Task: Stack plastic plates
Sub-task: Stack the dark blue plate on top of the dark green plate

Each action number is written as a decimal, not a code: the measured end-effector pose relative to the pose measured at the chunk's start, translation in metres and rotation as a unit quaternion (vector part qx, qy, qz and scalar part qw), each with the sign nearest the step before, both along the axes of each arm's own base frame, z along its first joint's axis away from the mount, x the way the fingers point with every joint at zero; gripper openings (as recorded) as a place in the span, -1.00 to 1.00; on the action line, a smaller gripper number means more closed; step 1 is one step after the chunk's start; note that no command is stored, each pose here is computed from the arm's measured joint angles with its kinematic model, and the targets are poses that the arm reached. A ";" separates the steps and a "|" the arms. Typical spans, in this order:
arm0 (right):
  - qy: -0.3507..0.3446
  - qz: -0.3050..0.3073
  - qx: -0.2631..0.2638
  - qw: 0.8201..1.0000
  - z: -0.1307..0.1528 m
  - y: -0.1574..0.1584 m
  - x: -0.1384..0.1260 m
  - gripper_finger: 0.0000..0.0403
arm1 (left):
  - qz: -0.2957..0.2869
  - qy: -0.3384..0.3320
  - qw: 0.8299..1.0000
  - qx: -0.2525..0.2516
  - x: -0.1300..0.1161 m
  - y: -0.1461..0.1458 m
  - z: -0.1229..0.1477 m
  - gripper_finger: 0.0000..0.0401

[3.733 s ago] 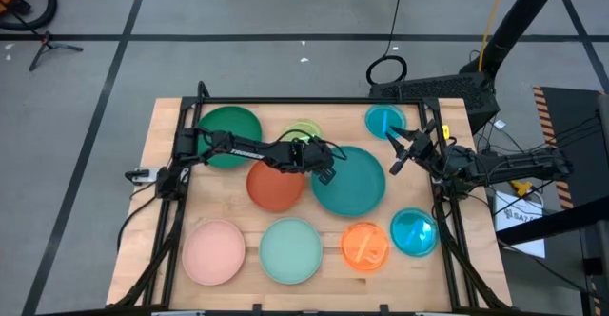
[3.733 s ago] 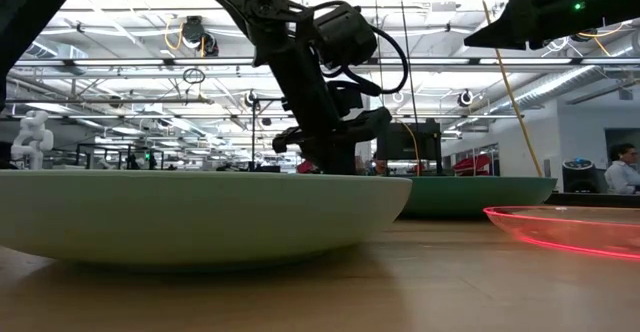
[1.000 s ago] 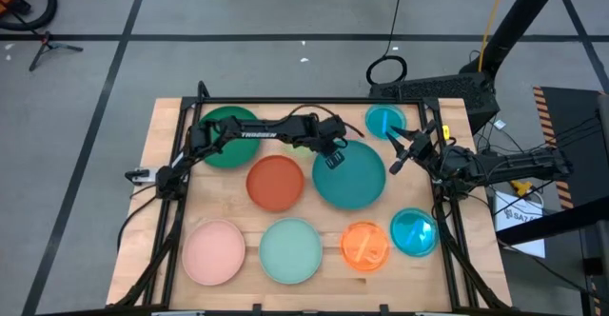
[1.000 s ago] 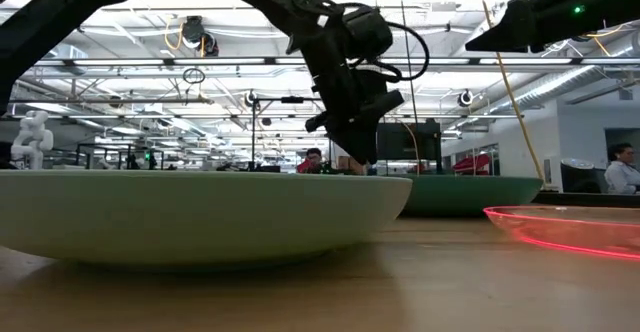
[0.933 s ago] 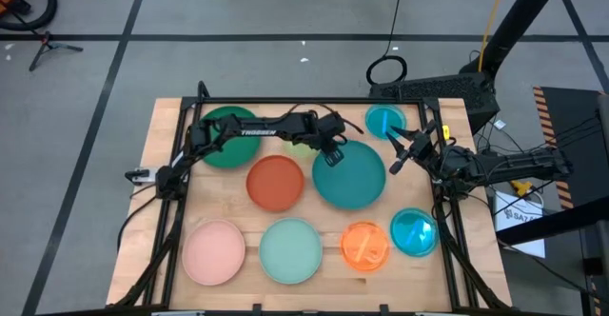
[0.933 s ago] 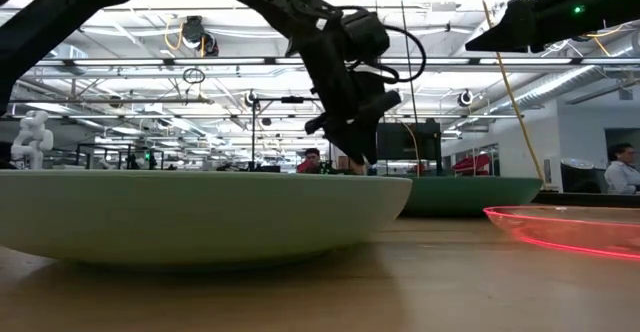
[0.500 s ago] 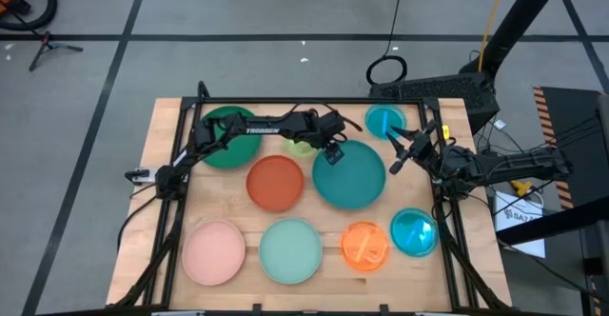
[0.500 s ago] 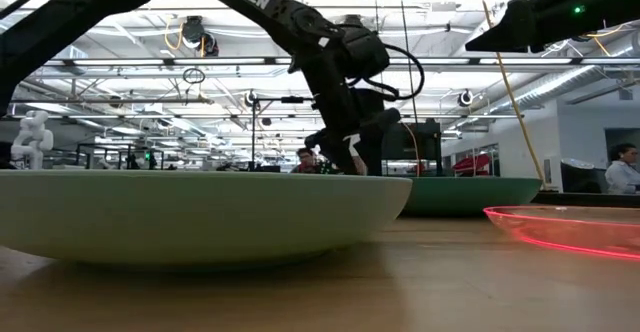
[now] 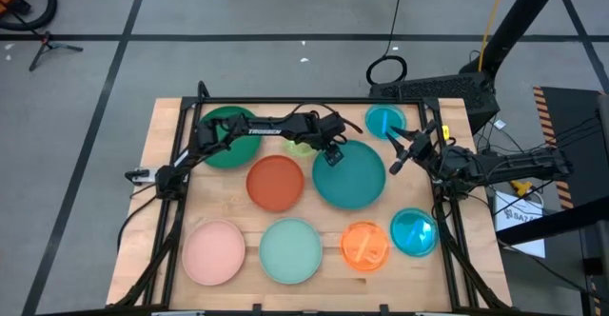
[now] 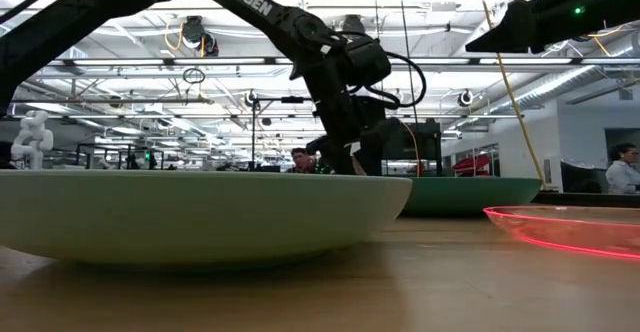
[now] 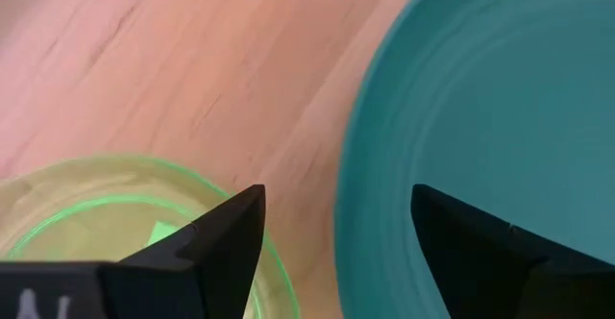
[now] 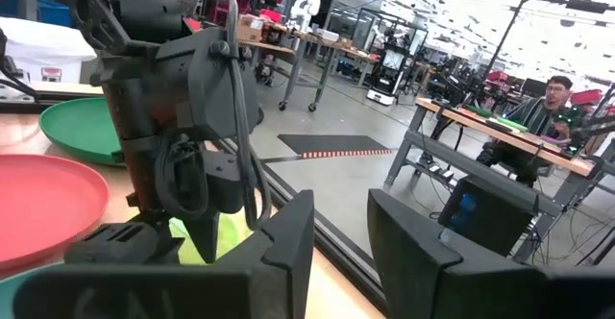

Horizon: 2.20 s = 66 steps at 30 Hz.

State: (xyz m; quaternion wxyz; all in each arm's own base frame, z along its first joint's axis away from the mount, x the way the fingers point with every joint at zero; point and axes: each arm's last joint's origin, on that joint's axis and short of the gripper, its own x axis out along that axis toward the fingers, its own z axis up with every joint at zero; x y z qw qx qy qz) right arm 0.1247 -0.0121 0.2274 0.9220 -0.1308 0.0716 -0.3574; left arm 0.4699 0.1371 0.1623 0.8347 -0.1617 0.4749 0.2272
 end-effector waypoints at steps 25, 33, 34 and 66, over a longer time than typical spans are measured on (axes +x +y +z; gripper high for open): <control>0.005 -0.001 -0.001 1.000 -0.001 0.000 0.000 -0.54 | -0.016 0.012 1.000 -0.005 0.008 -0.023 -0.015 -0.30; 0.005 -0.001 -0.001 1.000 -0.001 0.000 0.000 -0.54 | 0.007 -0.017 1.000 -0.018 0.012 -0.022 -0.011 -0.90; 0.005 -0.001 -0.001 1.000 -0.001 0.000 0.000 -0.54 | 0.008 -0.021 1.000 -0.020 0.012 -0.023 -0.010 -0.93; 0.033 -0.028 -0.002 0.999 -0.006 -0.002 -0.002 -0.54 | -0.062 0.059 0.988 0.129 -0.037 -0.021 0.176 -0.95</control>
